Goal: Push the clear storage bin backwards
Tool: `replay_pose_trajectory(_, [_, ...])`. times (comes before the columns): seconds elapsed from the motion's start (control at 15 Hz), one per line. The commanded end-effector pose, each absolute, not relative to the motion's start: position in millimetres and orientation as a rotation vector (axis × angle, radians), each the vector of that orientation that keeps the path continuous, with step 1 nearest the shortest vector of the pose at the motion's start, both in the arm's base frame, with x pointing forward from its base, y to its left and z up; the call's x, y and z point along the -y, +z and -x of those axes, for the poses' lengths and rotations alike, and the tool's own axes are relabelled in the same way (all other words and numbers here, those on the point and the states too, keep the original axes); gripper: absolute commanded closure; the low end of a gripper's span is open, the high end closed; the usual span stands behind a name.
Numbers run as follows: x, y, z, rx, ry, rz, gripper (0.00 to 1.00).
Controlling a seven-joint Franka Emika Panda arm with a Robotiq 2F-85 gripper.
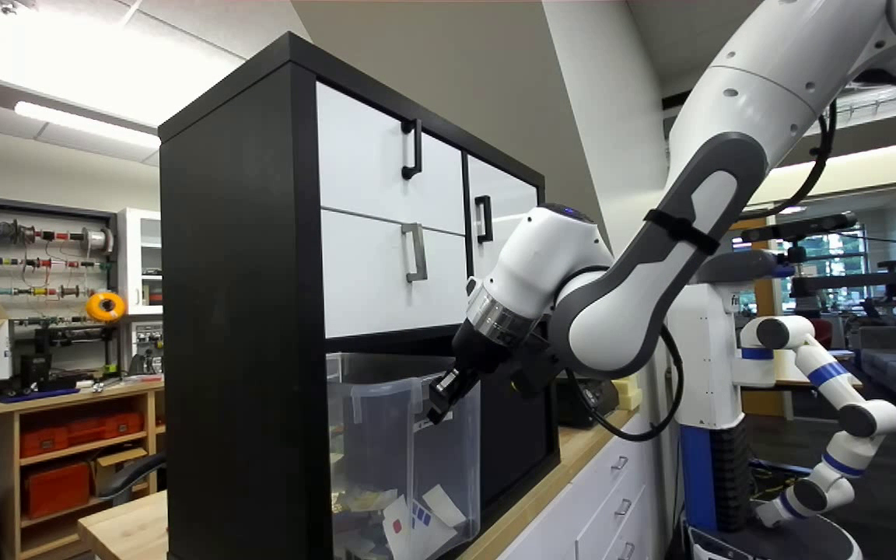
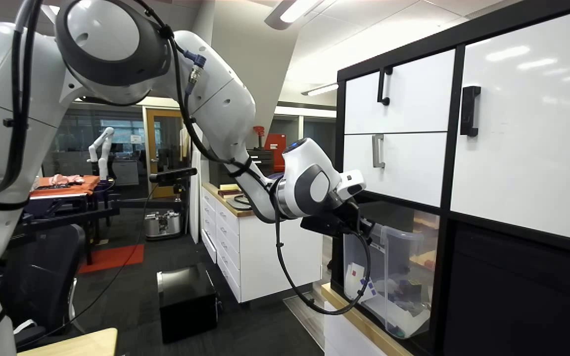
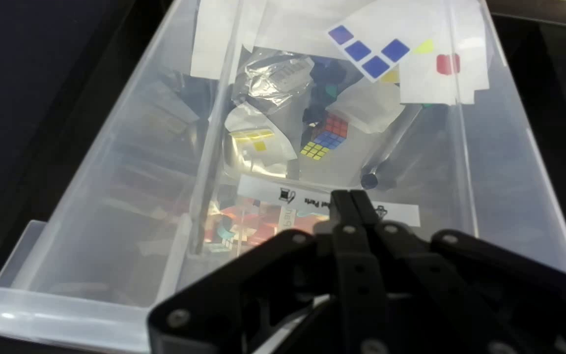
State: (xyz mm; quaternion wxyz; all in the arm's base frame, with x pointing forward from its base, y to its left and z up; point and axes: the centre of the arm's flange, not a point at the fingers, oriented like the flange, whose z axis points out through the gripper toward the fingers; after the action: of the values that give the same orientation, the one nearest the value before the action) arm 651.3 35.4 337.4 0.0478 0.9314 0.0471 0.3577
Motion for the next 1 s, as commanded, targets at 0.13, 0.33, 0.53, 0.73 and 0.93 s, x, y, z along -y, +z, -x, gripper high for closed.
replay_pose_trajectory(0.13, [-40.6, 349.4, -633.5, -0.159, 1.092, -2.839, 0.68])
replay_pose_trajectory(0.33, [-47.1, 357.2, -608.3, -0.175, 1.070, -2.868, 0.49])
replay_pose_trajectory(0.53, [-53.9, 367.1, -576.2, -0.172, 1.033, -2.910, 0.28])
replay_pose_trajectory(0.73, [-65.8, 376.0, -536.7, -0.180, 0.946, -2.958, 0.09])
replay_pose_trajectory(0.93, [-76.4, 381.1, -499.8, -0.152, 0.807, -3.007, 0.00])
